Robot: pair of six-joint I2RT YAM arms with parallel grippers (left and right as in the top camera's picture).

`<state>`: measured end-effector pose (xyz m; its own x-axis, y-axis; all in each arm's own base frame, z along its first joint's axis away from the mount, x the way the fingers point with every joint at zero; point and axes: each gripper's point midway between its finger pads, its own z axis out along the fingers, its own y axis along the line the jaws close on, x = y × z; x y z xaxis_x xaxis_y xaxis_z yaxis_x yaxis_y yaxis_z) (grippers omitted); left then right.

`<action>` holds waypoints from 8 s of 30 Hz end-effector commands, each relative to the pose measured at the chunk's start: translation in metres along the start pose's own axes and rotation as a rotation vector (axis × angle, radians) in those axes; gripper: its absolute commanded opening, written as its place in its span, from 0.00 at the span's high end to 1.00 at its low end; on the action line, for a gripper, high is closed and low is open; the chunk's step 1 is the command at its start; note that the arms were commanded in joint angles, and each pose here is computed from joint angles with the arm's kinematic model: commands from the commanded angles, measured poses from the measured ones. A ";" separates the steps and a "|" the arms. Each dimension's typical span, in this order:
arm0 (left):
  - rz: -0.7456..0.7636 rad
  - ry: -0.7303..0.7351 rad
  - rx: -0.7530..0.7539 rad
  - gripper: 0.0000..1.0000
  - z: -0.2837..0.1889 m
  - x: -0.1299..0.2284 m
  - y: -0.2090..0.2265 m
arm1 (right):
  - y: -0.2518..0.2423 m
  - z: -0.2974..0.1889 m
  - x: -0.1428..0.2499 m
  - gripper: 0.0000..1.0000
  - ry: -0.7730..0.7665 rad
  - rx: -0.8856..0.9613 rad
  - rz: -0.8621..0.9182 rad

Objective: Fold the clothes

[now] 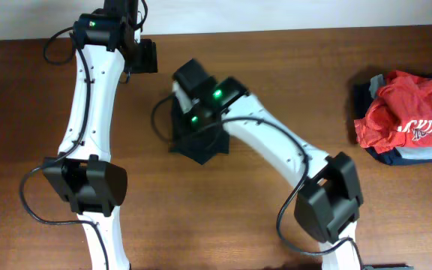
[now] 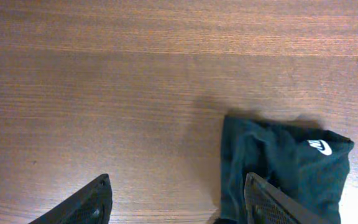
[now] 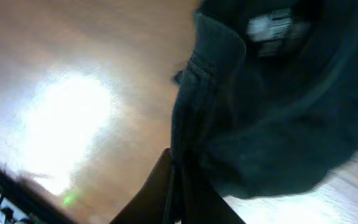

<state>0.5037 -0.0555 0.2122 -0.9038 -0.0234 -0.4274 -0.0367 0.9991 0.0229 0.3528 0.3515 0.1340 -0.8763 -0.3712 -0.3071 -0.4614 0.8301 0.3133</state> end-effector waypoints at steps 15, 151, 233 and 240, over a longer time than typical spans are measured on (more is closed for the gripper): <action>0.009 -0.029 -0.023 0.32 -0.006 -0.006 0.005 | 0.038 0.034 0.021 0.24 0.068 -0.024 -0.090; 0.012 0.136 -0.026 0.33 0.070 0.043 0.013 | -0.490 -0.397 0.123 0.96 -1.021 0.095 0.877; 0.021 0.106 0.006 0.33 0.071 0.036 0.007 | -0.558 -0.326 0.273 0.25 -0.592 0.562 1.415; 0.022 0.105 0.006 0.33 0.071 0.035 0.007 | -0.540 -0.321 0.273 0.07 -0.554 0.517 1.484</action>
<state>0.5016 -0.0476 0.1312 -0.9454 -0.0150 -0.3255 -0.0268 0.9991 0.0316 0.3227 -0.3268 0.1569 -0.3103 0.9001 -0.3058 0.8490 0.4071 0.3369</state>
